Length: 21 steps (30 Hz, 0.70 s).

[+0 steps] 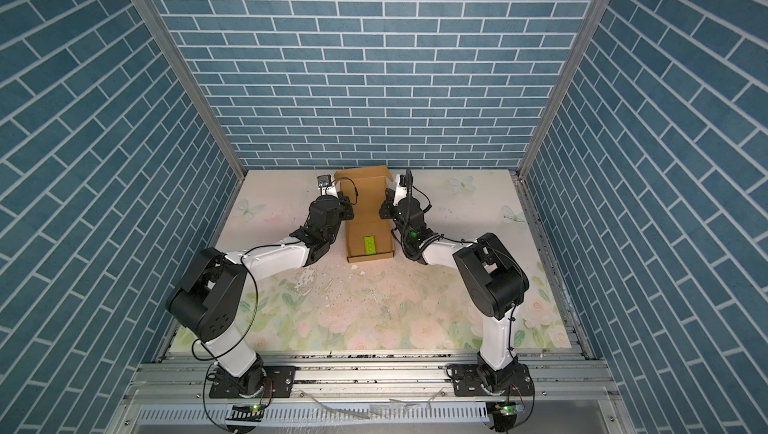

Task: Fold the paper box

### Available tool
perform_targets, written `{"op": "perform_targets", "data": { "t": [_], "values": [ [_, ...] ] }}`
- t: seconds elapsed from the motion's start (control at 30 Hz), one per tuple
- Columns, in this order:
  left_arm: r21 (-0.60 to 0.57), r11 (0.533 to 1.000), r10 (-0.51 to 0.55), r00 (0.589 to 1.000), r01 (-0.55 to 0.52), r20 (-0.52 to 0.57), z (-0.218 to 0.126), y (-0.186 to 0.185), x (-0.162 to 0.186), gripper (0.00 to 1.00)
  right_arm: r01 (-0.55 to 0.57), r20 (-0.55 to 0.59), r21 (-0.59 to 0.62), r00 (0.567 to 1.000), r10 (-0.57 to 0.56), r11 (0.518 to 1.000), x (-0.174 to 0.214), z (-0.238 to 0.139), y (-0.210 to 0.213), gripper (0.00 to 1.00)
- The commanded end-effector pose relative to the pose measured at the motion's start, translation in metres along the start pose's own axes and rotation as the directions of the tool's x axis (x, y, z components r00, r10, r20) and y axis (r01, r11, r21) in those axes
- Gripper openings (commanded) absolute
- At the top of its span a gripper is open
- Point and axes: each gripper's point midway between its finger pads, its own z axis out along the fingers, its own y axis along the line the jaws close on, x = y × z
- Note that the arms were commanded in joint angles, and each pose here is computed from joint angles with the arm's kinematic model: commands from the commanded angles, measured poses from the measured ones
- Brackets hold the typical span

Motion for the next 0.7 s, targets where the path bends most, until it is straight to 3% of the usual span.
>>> {"op": "perform_targets", "data": {
  "t": [0.0,0.33,0.67],
  "values": [
    [0.068,0.998,-0.012,0.999,0.009,0.041,-0.010,-0.016,-0.012,0.09,0.023,0.065,-0.101,0.998,-0.017,0.995,-0.010,-0.007,0.025,0.00],
    [0.122,0.992,-0.032,0.996,0.022,0.082,-0.028,-0.019,-0.003,0.09,0.075,0.112,-0.165,0.992,-0.057,0.983,0.001,-0.029,0.030,0.00],
    [0.154,0.987,0.026,0.989,-0.049,0.147,-0.053,-0.035,0.011,0.09,0.113,0.166,-0.202,0.983,-0.080,0.973,0.006,-0.049,0.036,0.00]
  ]
}}
